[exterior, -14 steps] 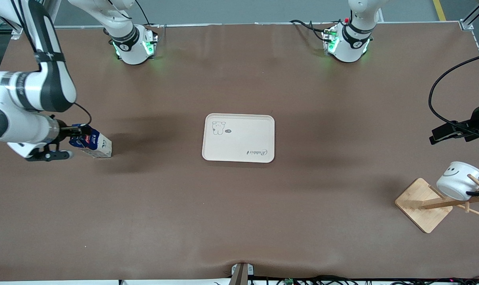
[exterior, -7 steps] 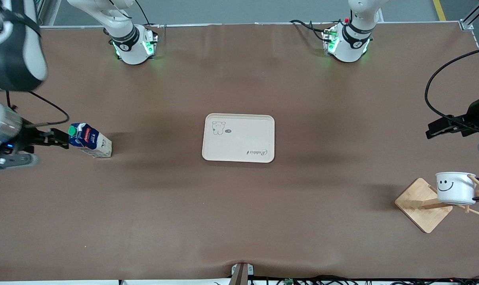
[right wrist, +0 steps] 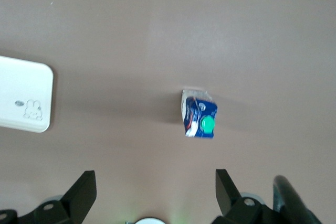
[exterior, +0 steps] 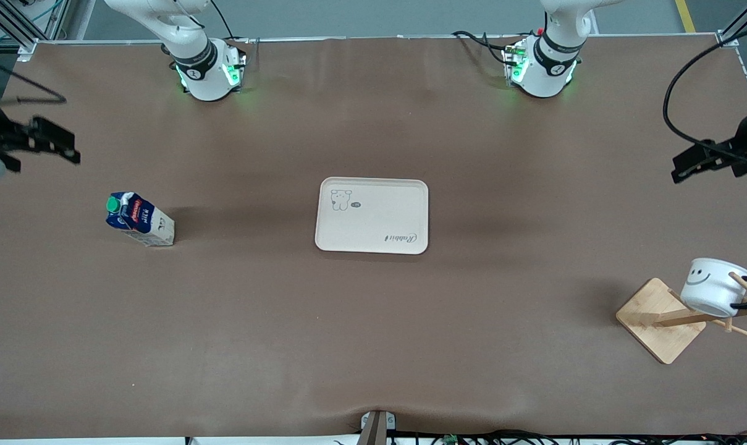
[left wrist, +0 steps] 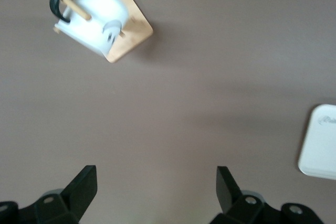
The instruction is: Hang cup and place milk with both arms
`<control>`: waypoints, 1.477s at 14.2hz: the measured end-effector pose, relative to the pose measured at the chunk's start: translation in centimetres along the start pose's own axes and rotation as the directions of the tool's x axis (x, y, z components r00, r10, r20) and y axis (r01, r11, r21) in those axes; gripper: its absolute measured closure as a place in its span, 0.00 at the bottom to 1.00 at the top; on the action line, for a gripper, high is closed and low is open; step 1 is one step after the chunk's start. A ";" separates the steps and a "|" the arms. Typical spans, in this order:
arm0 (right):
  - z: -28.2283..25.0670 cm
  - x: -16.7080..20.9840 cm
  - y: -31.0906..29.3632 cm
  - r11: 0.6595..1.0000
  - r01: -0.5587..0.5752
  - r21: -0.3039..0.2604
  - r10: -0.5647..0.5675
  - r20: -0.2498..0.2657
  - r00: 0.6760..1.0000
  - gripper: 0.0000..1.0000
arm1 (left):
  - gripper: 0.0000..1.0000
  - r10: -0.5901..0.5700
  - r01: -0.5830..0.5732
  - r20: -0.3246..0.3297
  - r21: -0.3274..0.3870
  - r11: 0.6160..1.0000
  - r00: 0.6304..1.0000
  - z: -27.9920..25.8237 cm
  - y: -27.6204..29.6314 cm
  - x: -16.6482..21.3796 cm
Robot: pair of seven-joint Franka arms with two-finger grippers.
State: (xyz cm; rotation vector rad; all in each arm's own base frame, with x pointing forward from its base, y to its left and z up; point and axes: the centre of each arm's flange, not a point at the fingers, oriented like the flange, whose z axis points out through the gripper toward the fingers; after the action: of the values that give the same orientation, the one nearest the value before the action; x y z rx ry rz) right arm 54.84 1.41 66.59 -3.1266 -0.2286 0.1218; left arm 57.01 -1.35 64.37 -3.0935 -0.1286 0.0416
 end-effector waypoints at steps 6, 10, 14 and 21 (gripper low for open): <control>2.0 -2.8 -0.8 0.999 -0.033 0.014 0.033 0.033 0.999 0.00 | 0.00 0.024 -0.024 0.006 0.012 1.000 1.000 -1.0 1.8 -3.3; 2.2 -2.7 -0.5 0.999 -0.039 0.010 0.039 0.029 0.999 0.00 | 0.00 0.025 -0.025 0.017 0.021 0.999 1.000 -0.4 2.0 -5.1; 2.2 -2.7 -0.4 0.999 -0.041 0.010 0.041 0.031 0.999 0.00 | 0.00 0.023 -0.024 0.013 0.020 1.000 1.000 -0.5 1.9 -5.9; 2.5 -2.8 0.5 0.999 -0.045 0.012 0.044 0.036 0.998 0.00 | 0.00 0.031 -0.031 -0.001 -0.030 0.999 1.000 -1.5 2.4 -6.7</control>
State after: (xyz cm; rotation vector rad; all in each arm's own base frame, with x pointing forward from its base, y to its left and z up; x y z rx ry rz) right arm 51.96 0.52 64.35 -3.1195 -0.1575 0.1782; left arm 50.62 -4.41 65.92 -3.1255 -0.0819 0.0397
